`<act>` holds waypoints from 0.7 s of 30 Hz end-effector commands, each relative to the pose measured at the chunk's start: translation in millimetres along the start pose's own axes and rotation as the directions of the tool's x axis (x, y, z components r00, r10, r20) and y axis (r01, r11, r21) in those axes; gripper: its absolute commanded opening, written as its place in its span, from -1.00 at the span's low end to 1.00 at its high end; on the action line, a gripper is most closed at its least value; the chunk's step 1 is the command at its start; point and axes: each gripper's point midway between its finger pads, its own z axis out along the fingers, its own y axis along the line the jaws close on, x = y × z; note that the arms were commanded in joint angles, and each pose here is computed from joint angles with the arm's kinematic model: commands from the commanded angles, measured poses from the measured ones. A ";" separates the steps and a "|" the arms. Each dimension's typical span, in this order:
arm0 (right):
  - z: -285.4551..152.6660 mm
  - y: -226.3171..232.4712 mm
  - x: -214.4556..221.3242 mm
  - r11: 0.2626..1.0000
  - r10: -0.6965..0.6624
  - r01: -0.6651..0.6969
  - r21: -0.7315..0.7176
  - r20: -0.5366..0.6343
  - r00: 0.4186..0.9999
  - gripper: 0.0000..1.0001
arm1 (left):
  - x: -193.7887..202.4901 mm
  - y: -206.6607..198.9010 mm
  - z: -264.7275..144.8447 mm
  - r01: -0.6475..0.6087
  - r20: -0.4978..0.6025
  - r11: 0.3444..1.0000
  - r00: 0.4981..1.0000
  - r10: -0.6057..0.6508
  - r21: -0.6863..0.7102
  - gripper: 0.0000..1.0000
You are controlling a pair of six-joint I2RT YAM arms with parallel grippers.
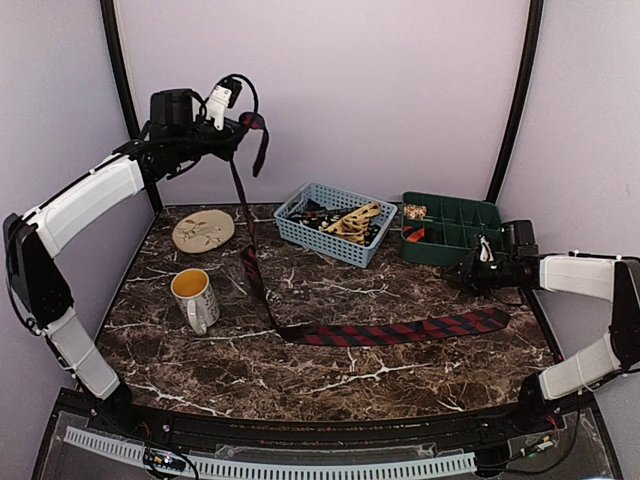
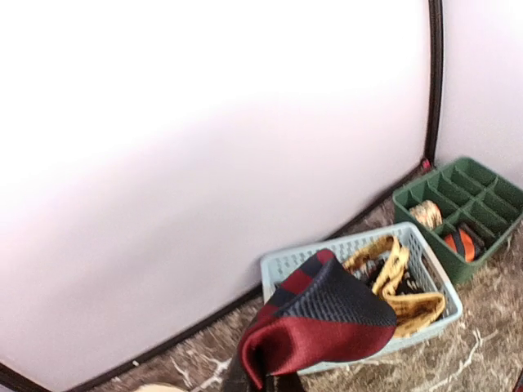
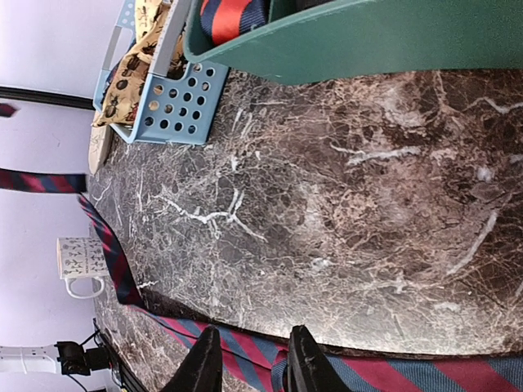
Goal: Roll the ties
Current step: Flatten out the tie at the center of the board.
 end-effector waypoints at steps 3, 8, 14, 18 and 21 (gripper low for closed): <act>-1.8 27.8 -16.2 0.996 -0.050 0.053 -0.072 0.045 0.998 -0.45 | -70.0 29.7 -54.2 -0.030 0.157 0.989 0.986 0.053 -0.146 -1.00; -2.4 43.0 -20.4 0.991 -0.075 0.080 -0.109 0.054 0.996 -0.44 | -80.2 28.2 -71.6 -0.023 0.134 0.991 0.990 0.041 -0.132 -1.00; -3.6 90.4 -28.4 0.959 -0.163 0.178 -0.220 0.085 0.983 -0.27 | -63.0 -22.7 -87.8 -0.008 0.071 0.999 0.997 0.006 0.033 -1.00; -8.2 143.3 -30.1 0.905 -0.223 0.251 -0.344 0.119 0.968 -0.06 | -24.9 -96.6 -93.6 -0.058 0.043 0.967 0.998 0.048 0.249 -1.00; -11.4 184.0 -21.6 0.853 -0.256 0.279 -0.441 0.111 0.960 0.10 | 3.4 -153.2 -89.6 -0.066 0.010 0.943 0.998 0.067 0.327 -1.00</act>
